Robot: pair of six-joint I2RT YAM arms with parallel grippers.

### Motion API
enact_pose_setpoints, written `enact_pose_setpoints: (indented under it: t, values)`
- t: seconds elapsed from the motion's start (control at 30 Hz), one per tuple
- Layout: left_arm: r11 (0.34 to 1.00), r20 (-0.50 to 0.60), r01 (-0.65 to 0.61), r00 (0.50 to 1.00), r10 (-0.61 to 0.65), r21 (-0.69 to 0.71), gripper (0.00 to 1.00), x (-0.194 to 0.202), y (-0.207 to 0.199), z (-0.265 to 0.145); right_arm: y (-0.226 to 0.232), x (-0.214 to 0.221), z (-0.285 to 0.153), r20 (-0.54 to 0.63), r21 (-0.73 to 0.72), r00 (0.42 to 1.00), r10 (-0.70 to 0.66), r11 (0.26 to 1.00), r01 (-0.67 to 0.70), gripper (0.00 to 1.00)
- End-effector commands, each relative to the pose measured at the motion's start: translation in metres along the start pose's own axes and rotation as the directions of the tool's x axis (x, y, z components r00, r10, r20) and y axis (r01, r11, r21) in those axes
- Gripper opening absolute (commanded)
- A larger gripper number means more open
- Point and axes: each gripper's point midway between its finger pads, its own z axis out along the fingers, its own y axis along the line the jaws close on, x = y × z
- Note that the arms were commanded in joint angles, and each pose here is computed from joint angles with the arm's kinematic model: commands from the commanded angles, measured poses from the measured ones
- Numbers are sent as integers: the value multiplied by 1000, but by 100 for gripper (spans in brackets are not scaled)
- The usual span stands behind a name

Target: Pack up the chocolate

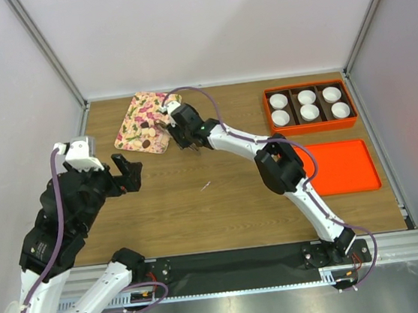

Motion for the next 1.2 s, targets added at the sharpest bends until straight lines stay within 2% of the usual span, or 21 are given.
enact_pose_setpoints:
  t: [0.0, 0.23, 0.4, 0.43, 0.47, 0.53, 0.57, 0.6, 0.67, 0.7, 0.73, 0.83, 0.93, 1.07, 1.17]
  values:
    - [1000, 26, 4, 1000, -4, -1, 100, -7, -2, 6, -2, -86, -53, 188, -11, 982, 24, 1000, -23, 36]
    - [1000, 24, 12, 1000, -12, 13, 100, -6, -5, 9, 0, -124, -107, 262, -35, 964, 54, 998, -47, 34]
    - [999, 22, 21, 1000, -22, 40, 100, -5, -11, 11, -20, -133, -152, 278, 3, 957, 79, 997, -83, 34]
    - [999, 17, 23, 1000, -24, 45, 100, -4, -12, 13, -27, -118, -154, 243, 20, 966, 83, 996, -91, 34]
    - [998, 9, 27, 1000, -28, 59, 100, -2, -15, 15, -36, -127, -177, 272, 39, 958, 91, 994, -106, 34]
    - [996, -6, 30, 1000, -30, 81, 100, 1, -20, 17, -67, -117, -193, 270, 114, 957, 107, 983, -142, 34]
    - [995, -9, 33, 999, -32, 91, 100, 2, -22, 18, -82, -95, -196, 235, 149, 964, 121, 976, -159, 34]
    - [994, -19, 37, 999, -35, 105, 100, 4, -24, 18, -108, -99, -221, 272, 184, 949, 156, 960, -210, 34]
    - [993, -30, 45, 999, -42, 112, 100, 8, -26, 21, -137, -69, -234, 238, 236, 949, 209, 935, -265, 33]
    - [991, -38, 48, 998, -44, 124, 100, 10, -29, 22, -150, -71, -258, 271, 251, 936, 224, 922, -294, 33]
    - [991, -40, 50, 998, -45, 126, 100, 11, -30, 23, -183, -59, -271, 282, 304, 922, 266, 887, -349, 33]
    - [989, -48, 53, 998, -46, 138, 100, 12, -33, 25, -240, -23, -304, 286, 400, 896, 341, 807, -435, 33]
    - [989, -49, 54, 998, -48, 141, 100, 11, -34, 27, -277, 1, -329, 291, 470, 874, 389, 737, -485, 33]
    - [987, -51, 63, 997, -56, 147, 100, 13, -36, 30, -332, 39, -362, 328, 567, 811, 484, 586, -579, 33]
    - [985, -66, 71, 996, -62, 157, 100, 16, -39, 32, -355, 65, -370, 318, 611, 783, 535, 516, -600, 33]
